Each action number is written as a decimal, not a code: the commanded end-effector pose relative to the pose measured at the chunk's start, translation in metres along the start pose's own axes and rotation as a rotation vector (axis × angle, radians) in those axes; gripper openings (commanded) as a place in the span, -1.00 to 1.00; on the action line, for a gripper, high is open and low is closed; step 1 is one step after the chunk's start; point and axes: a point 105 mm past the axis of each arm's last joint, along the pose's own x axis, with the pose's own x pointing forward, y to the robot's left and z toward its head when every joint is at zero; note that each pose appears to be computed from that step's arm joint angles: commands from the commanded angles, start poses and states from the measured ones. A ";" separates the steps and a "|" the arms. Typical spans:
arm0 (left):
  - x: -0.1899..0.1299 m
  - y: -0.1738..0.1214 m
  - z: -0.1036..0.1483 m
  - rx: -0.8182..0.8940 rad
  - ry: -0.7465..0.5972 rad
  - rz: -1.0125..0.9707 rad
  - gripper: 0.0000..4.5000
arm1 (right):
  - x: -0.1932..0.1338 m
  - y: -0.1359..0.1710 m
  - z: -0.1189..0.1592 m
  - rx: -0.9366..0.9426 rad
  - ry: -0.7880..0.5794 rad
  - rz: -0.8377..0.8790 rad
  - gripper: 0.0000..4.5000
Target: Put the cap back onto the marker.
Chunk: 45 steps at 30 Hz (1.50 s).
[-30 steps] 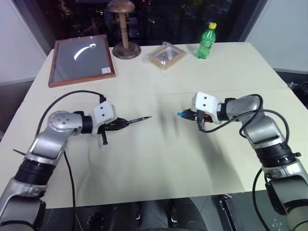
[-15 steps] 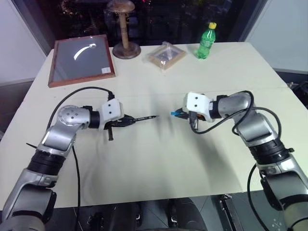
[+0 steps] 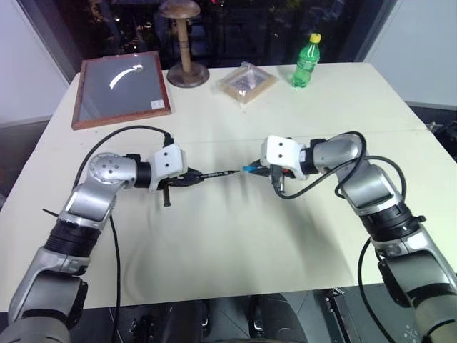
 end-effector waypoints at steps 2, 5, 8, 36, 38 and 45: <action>0.000 0.003 0.015 0.063 -0.026 0.006 -1.00 | -0.003 -0.003 0.015 -0.049 -0.030 -0.010 -0.99; 0.002 0.002 0.015 0.065 -0.030 0.002 -1.00 | -0.003 -0.003 0.015 -0.047 -0.030 -0.009 -0.99; 0.002 0.000 0.015 0.065 -0.032 0.000 -1.00 | -0.003 -0.003 0.015 -0.045 -0.032 -0.009 -0.99; 0.007 -0.006 0.019 0.125 -0.056 -0.044 -1.00 | -0.001 0.009 0.035 -0.037 -0.092 0.090 -0.99; 0.007 -0.006 0.020 0.127 -0.059 -0.045 -1.00 | -0.001 0.010 0.037 -0.036 -0.101 0.102 -0.99; 0.008 -0.004 0.020 0.134 -0.068 -0.040 -1.00 | -0.001 0.014 0.044 -0.030 -0.120 0.133 -0.99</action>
